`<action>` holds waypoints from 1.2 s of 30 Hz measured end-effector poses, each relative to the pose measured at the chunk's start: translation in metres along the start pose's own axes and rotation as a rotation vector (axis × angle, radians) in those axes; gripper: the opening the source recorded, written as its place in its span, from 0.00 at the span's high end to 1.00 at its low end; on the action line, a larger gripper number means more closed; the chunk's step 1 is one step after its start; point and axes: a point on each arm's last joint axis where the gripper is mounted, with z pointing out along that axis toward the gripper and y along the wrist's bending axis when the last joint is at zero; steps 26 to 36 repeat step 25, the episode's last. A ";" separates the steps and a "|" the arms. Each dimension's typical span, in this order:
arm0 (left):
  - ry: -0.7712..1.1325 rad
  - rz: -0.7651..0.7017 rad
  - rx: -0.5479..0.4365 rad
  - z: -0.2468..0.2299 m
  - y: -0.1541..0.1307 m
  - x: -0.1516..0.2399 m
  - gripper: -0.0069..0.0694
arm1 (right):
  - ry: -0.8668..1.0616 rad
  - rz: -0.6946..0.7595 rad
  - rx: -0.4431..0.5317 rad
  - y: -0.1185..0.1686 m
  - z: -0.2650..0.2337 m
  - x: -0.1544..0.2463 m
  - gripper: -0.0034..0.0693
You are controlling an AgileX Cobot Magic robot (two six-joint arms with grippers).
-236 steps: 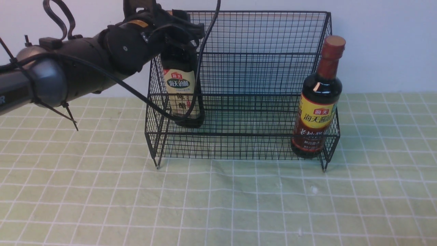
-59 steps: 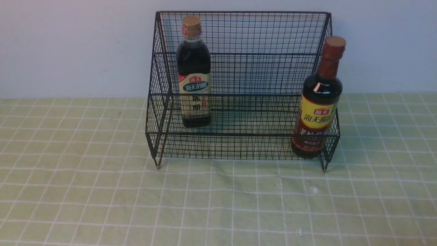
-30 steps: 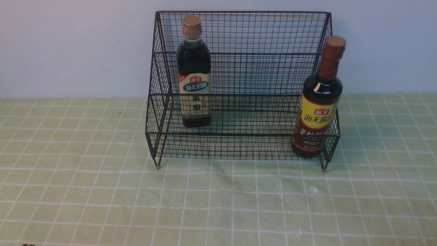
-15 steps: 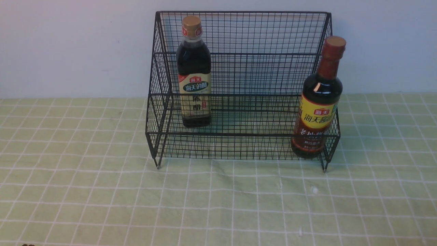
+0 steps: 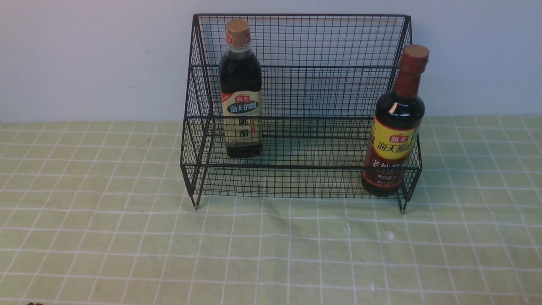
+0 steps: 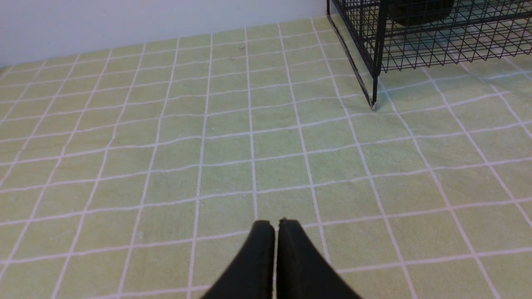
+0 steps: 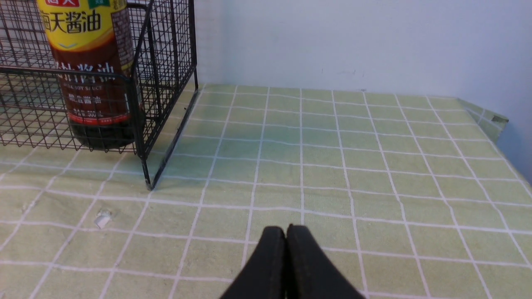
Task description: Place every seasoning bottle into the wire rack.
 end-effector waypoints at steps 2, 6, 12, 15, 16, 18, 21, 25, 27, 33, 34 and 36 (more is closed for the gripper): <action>0.000 0.000 0.000 0.000 0.000 0.000 0.92 | 0.000 0.000 0.000 0.000 0.000 0.000 0.97; 0.000 0.000 0.000 0.000 0.000 0.000 0.92 | 0.000 0.000 0.000 0.000 0.000 0.000 0.97; 0.000 0.000 0.000 0.000 0.000 0.000 0.92 | 0.000 0.000 0.000 0.000 0.000 0.000 0.97; 0.000 0.000 0.000 0.000 0.000 0.000 0.92 | 0.000 0.000 0.000 0.000 0.000 0.000 0.97; 0.000 0.000 0.000 0.000 0.000 0.000 0.92 | 0.000 -0.001 0.000 0.000 0.000 0.000 0.97; 0.000 0.000 0.000 0.000 0.000 0.000 0.92 | 0.000 -0.006 0.000 0.000 0.000 0.000 0.97; 0.000 0.000 0.000 0.000 0.000 0.000 0.92 | 0.000 -0.007 0.000 0.000 0.000 0.000 0.97; 0.000 0.000 0.000 0.000 0.000 0.000 0.92 | 0.000 -0.007 0.000 0.000 0.000 0.000 0.97; 0.000 0.000 0.000 0.000 0.000 0.000 0.92 | 0.000 -0.007 0.000 0.000 0.000 0.000 0.97; 0.000 0.000 0.000 0.000 0.000 0.000 0.92 | 0.000 -0.007 0.000 0.000 0.000 0.000 0.97; 0.000 0.000 0.000 0.000 0.000 0.000 0.92 | 0.000 -0.007 0.000 0.000 0.000 0.000 0.97; 0.000 0.000 0.000 0.000 0.000 0.000 0.92 | 0.000 -0.007 0.000 0.000 0.000 0.000 0.97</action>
